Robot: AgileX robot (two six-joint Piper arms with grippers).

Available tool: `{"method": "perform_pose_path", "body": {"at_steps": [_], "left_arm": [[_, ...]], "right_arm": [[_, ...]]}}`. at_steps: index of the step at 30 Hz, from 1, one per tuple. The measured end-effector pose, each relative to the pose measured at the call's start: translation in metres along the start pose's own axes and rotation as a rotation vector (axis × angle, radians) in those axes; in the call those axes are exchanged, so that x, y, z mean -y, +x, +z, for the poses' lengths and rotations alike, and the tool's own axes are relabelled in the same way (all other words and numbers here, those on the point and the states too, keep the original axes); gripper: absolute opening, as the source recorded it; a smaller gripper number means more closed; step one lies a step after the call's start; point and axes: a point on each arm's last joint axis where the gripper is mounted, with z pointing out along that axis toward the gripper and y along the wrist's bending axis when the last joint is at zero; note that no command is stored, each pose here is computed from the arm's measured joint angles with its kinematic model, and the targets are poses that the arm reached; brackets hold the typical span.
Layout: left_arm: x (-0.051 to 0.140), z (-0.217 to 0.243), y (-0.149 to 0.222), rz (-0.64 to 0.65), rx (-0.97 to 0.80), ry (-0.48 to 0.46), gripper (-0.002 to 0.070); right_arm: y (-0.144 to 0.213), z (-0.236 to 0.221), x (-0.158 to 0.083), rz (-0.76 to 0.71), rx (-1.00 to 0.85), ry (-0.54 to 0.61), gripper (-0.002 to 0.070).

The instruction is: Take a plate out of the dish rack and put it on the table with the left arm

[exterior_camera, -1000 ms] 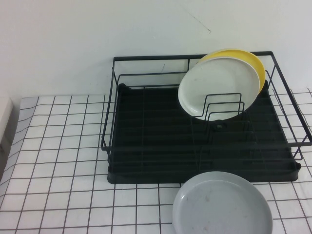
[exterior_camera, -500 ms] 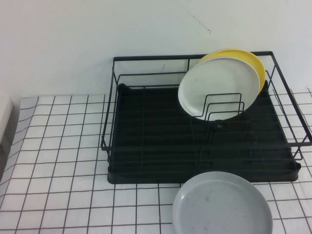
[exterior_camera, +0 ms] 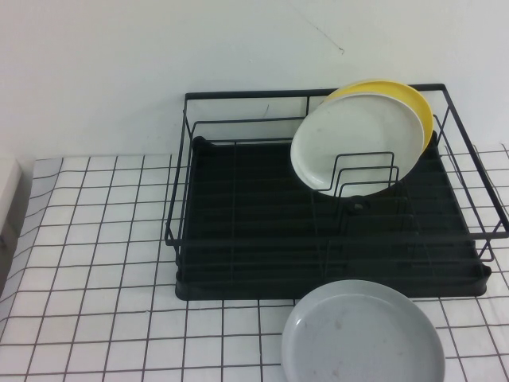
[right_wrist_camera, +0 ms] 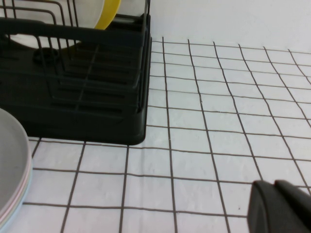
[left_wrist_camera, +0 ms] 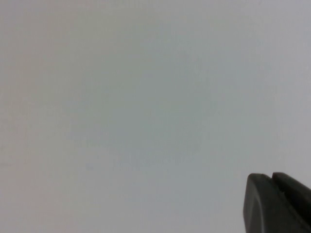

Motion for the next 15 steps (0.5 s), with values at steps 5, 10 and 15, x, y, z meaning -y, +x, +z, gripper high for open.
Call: {"method": "perform_pose_path", "body": {"at_steps": [5,10,15], "left_arm": [[0.0,0.0,-0.01,-0.006,0.105,-0.001,-0.0003],[0.002,0.002,-0.008,0.019,0.022,0.012,-0.0003],[0.01,0.013,-0.044,0.112,-0.16,0.037,-0.0003]], "right_arm": [[0.0,0.0,0.0,0.0,0.0,0.0,-0.0003],[0.0,0.0,0.0,0.0,0.0,0.0,-0.0003],[0.0,0.0,0.0,0.0,0.0,0.0,-0.0003]]}}
